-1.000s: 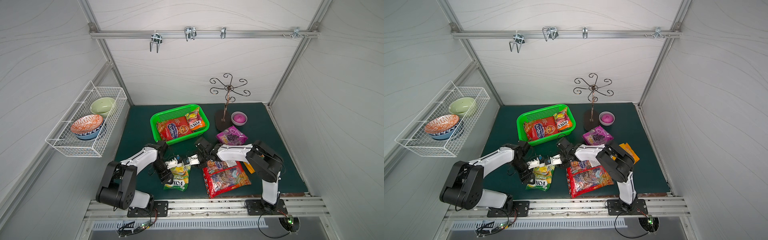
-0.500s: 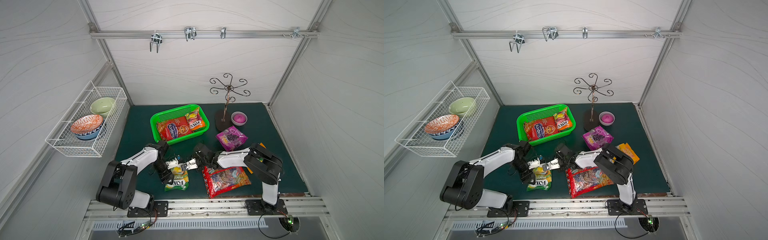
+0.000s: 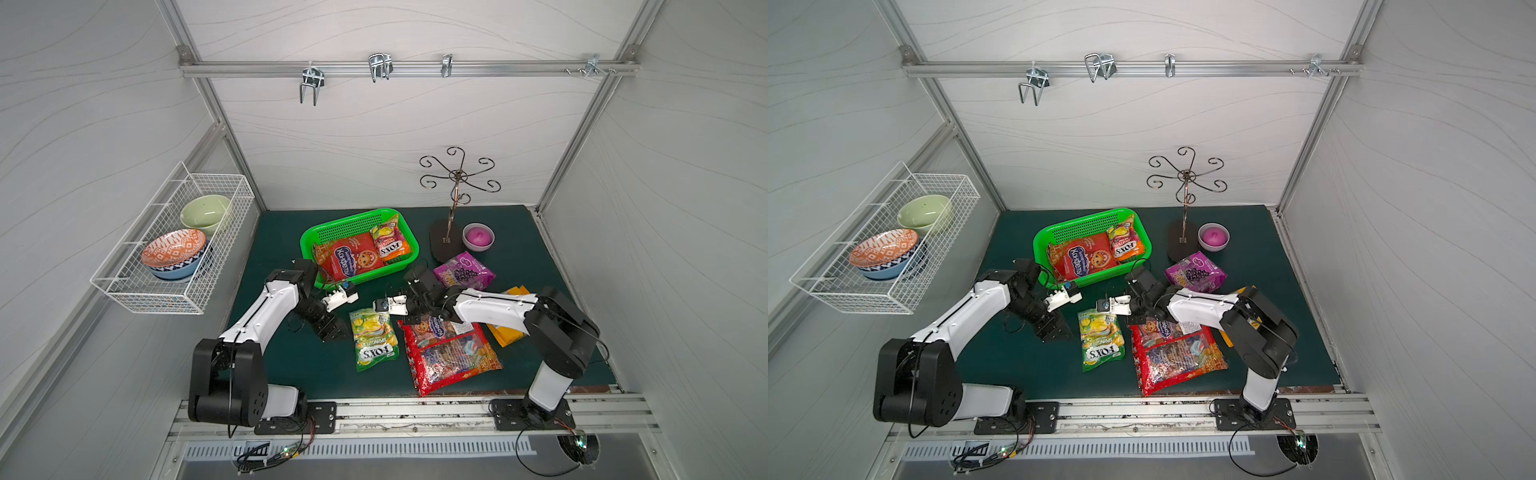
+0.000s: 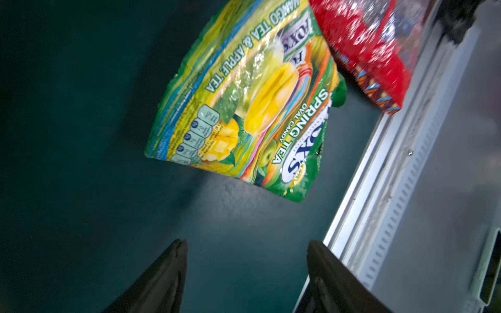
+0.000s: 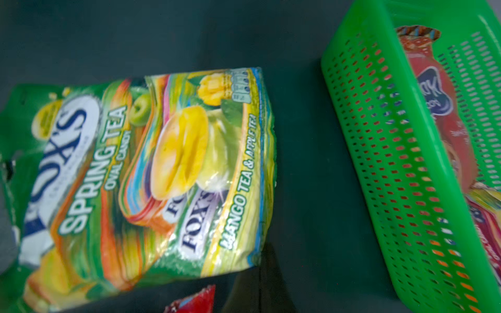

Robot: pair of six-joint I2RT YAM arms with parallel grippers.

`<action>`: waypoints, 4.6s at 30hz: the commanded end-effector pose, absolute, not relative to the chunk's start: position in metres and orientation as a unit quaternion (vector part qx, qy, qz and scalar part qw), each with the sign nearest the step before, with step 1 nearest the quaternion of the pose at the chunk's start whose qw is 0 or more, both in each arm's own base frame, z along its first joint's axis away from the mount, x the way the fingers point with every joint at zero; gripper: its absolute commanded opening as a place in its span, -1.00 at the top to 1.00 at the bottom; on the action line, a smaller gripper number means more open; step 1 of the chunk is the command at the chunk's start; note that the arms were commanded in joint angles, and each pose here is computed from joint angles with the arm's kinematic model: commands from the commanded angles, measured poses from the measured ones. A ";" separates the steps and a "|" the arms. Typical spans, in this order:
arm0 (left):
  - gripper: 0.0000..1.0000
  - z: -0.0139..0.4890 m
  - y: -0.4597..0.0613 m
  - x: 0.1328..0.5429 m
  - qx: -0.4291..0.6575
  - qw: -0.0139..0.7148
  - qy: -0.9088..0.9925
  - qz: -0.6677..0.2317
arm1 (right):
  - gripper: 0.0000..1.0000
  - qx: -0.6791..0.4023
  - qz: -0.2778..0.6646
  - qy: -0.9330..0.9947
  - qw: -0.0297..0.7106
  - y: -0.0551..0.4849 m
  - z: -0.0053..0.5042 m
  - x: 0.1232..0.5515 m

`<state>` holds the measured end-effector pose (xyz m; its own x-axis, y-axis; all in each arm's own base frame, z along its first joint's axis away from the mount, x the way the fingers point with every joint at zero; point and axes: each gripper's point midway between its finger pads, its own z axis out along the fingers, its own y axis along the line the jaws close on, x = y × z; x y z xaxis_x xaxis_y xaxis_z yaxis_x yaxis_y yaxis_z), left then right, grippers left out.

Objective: Put the candies in the basket
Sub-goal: Pick up the candy at the center of the board.

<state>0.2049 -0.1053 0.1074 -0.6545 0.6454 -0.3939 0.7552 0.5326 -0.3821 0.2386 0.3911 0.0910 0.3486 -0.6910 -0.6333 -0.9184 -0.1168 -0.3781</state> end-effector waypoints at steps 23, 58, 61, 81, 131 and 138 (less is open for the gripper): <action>-0.46 0.182 -0.128 0.270 0.296 0.210 0.870 -0.333 | 1.00 -0.513 0.165 0.686 0.488 0.346 0.229 0.314; -0.31 0.235 -0.196 0.192 0.481 0.130 0.722 -0.480 | 1.00 -0.725 0.230 0.337 0.555 0.392 0.286 0.170; -0.14 0.236 -0.197 0.191 0.486 0.139 0.720 -0.475 | 1.00 -0.722 0.232 0.336 0.558 0.394 0.287 0.171; 0.95 0.230 -0.192 0.196 0.508 0.135 0.734 -0.431 | 0.52 -0.713 0.249 0.370 0.541 0.395 0.273 0.183; 1.00 0.443 -0.182 0.304 0.275 0.295 0.675 -0.618 | -0.98 -0.289 0.711 0.579 0.276 0.346 0.376 0.273; 1.00 0.450 -0.182 0.294 0.280 0.297 0.672 -0.618 | -0.98 -0.304 0.708 0.568 0.290 0.347 0.385 0.264</action>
<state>0.3086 -0.1814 0.4251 -0.7264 0.0070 -0.6873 0.6823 0.1285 -0.7197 0.2773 0.3471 0.3603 -0.7022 0.0454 -0.7105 -0.7085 -0.1423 0.6912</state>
